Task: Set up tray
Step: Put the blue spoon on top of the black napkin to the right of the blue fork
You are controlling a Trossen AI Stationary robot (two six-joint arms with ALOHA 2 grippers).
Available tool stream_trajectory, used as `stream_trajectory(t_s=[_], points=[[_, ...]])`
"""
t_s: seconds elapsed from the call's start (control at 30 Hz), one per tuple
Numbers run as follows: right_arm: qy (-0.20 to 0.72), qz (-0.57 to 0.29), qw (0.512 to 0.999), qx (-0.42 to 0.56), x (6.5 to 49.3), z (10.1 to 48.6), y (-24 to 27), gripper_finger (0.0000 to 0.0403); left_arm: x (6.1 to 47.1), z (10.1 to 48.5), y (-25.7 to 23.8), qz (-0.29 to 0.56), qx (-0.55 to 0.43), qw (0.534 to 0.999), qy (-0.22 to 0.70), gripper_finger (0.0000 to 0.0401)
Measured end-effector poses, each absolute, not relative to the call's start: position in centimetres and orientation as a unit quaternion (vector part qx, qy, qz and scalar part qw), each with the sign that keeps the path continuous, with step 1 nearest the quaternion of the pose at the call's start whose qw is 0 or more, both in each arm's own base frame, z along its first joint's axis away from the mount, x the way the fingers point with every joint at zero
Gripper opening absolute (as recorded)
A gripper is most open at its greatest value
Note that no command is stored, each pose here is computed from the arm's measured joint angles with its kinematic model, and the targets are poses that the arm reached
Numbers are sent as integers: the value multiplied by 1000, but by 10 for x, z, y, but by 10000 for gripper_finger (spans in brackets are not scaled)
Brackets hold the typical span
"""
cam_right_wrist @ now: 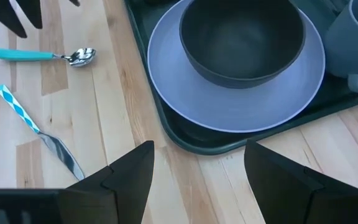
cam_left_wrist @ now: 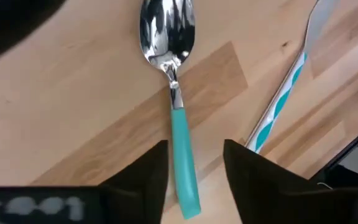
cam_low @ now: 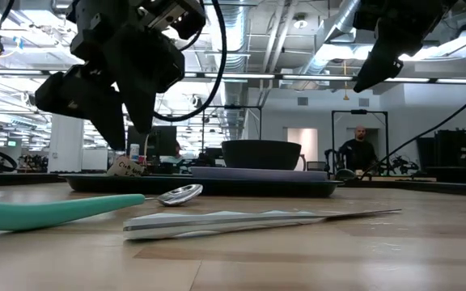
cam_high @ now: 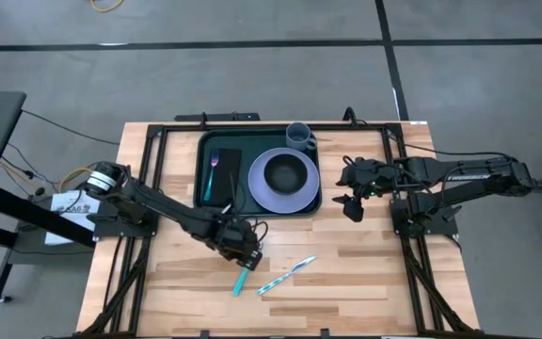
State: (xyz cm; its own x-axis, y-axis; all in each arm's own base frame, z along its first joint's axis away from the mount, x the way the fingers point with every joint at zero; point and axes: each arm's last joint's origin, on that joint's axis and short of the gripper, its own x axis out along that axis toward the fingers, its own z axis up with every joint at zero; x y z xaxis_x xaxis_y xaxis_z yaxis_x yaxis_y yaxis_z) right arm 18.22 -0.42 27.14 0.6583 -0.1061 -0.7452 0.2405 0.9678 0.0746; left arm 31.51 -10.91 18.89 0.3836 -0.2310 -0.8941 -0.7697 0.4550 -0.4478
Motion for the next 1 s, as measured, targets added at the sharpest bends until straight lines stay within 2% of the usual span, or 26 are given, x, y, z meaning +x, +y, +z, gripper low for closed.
stream_trajectory(t_s=[0.13, 0.3, 0.83, 1.0], points=[[402, -95, 907, 84, 182, 271, -4, 240, 315, 189, -113, 205, -475, 691, 505, 163], [402, -95, 907, 84, 182, 271, -4, 240, 315, 186, -117, 208, -457, 704, 502, 166], [401, -98, 907, 88, 182, 272, -4, 240, 331, 136, -129, 195, -451, 677, 548, 163], [401, -98, 907, 88, 182, 272, -4, 240, 330, 127, -128, 224, -449, 662, 556, 163]])
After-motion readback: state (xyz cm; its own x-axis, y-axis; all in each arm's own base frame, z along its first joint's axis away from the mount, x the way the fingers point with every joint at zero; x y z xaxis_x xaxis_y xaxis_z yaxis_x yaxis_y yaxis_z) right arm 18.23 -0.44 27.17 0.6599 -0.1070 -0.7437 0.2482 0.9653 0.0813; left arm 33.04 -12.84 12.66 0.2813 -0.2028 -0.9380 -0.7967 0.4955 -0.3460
